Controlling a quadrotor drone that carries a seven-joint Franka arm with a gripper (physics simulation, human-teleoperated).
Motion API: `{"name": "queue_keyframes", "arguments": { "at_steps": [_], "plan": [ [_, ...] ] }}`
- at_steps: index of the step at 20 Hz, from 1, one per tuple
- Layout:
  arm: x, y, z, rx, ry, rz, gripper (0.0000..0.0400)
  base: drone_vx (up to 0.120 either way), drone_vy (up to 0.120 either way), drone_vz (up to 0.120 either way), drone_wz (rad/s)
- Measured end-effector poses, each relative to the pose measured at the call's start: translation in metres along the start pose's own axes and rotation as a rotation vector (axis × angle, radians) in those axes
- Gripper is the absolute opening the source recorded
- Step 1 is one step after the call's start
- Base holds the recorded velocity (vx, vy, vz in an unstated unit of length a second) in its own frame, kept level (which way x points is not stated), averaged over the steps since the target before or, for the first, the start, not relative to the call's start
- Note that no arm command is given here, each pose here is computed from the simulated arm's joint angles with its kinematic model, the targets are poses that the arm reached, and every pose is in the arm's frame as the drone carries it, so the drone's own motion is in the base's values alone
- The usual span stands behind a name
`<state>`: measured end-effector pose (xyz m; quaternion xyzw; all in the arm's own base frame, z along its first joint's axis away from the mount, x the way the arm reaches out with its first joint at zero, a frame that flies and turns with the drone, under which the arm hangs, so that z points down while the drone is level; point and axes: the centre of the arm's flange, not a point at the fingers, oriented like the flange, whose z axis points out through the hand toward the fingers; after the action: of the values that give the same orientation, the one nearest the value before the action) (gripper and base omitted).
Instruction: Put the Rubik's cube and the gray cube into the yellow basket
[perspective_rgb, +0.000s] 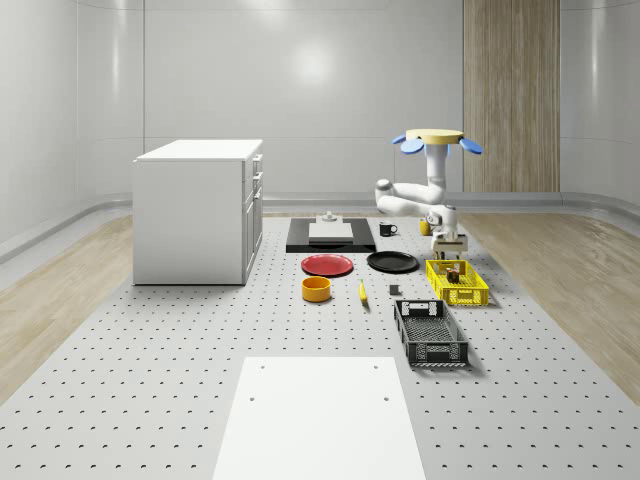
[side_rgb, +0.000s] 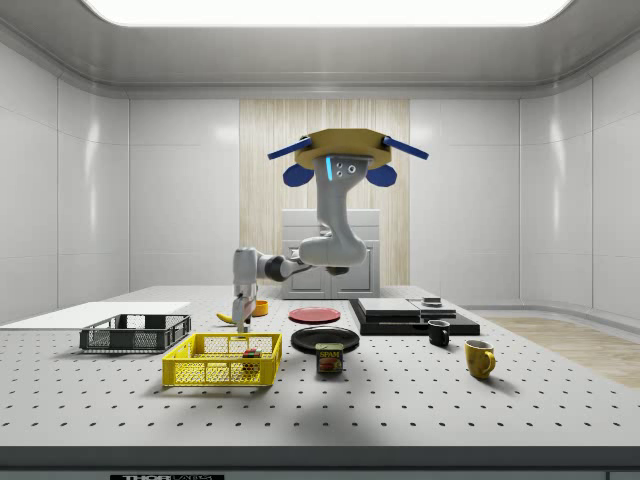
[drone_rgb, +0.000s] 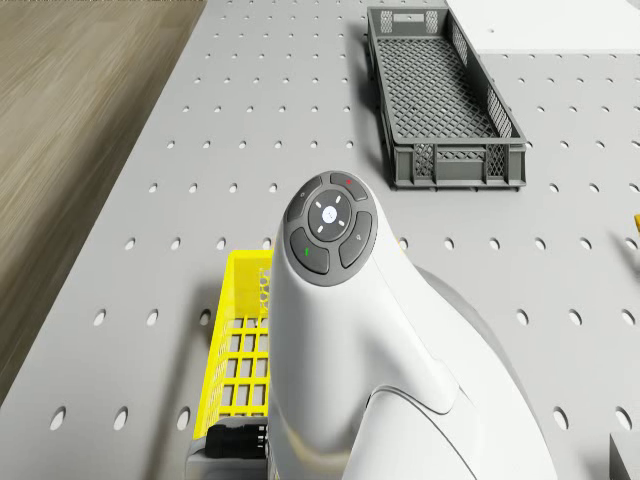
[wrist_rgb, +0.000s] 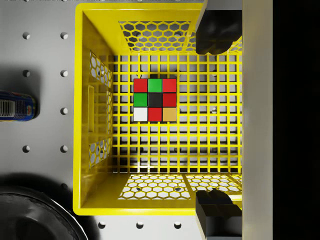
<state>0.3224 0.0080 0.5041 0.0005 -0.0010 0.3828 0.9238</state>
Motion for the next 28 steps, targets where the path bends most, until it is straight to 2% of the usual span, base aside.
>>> {"name": "queue_keyframes", "arguments": {
  "at_steps": [15,28],
  "plan": [
    [0.0000,0.0000,-0.0005,0.000,0.000,0.000,0.0400,0.021,-0.120,0.000,0.000],
    [0.0000,0.0000,-0.0005,0.000,0.000,0.000,0.0400,0.114,-0.120,0.000,0.000]
  ]
}}
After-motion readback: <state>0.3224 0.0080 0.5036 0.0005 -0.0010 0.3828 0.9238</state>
